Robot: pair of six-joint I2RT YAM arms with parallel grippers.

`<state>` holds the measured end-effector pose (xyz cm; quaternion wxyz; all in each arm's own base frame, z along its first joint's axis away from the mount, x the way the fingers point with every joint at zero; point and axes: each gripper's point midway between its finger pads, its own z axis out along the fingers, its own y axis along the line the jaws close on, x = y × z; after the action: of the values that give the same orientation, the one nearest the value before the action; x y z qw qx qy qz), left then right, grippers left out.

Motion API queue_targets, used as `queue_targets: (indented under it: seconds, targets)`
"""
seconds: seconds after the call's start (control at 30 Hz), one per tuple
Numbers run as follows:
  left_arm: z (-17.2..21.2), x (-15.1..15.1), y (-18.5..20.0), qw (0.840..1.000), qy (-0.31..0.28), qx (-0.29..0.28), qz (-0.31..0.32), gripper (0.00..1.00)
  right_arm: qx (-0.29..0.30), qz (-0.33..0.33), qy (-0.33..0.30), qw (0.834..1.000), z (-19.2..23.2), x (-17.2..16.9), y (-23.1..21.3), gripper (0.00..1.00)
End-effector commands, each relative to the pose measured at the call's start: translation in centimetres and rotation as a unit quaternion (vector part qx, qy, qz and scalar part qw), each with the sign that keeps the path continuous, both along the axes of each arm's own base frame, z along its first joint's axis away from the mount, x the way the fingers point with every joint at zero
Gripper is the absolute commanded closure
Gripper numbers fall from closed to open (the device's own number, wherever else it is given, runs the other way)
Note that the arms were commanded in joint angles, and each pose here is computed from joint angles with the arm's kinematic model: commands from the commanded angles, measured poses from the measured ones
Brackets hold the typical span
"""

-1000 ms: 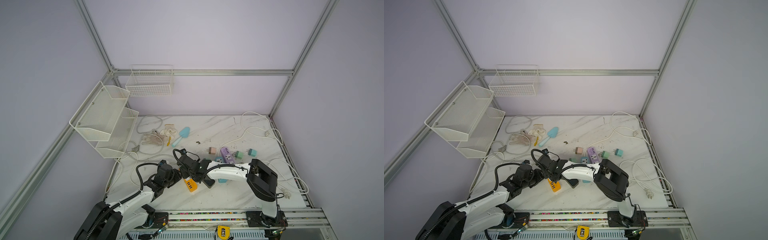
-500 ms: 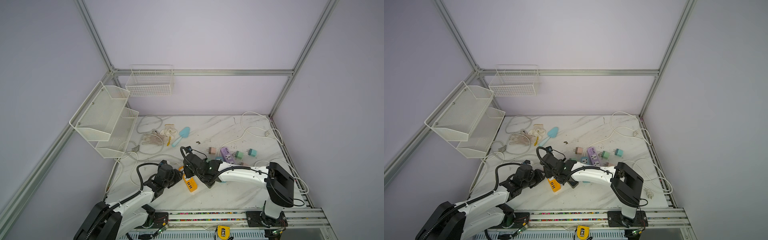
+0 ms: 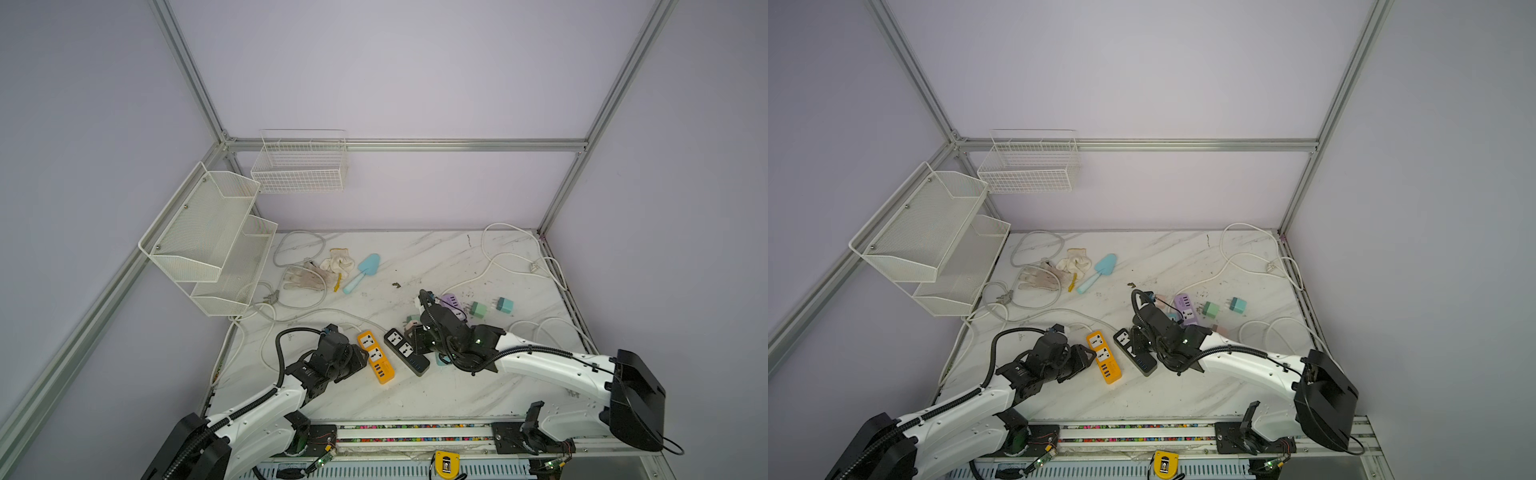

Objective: Pull the plug off the socket
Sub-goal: 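Pull the second pink plug out of the orange strip with right gripper, then lower the pink plug onto the table near the teal strip and open right gripper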

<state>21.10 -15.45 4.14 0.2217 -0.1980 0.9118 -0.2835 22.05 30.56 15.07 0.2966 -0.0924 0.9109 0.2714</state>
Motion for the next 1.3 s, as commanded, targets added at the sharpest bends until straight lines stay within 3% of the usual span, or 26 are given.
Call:
queue_targets:
  seconds: [0.0,0.17,0.53,0.73,1.27]
  targets:
    - [3.5,1.1,-1.1,0.999,-0.036,-0.002,-0.001,0.55,0.040,-0.022,0.033,0.998,0.3,-0.9,-2.1,0.90]
    - [4.4,0.6,-1.8,0.999,-0.053,-0.004,-0.002,0.52,0.057,-0.056,0.070,0.994,-1.5,-1.8,-5.2,0.90]
    - [5.9,-0.3,-4.4,0.995,-0.090,0.018,-0.029,0.50,0.023,-0.075,0.121,0.990,-5.8,-4.3,-8.1,0.93]
    - [6.3,-0.6,-5.4,0.994,-0.099,0.027,-0.039,0.49,0.040,-0.085,0.158,0.983,-7.9,-6.2,-9.1,0.93]
    - [6.2,-0.7,-6.4,0.993,-0.100,0.040,-0.048,0.47,0.011,-0.108,0.182,0.977,-11.1,-6.7,-10.2,0.90]
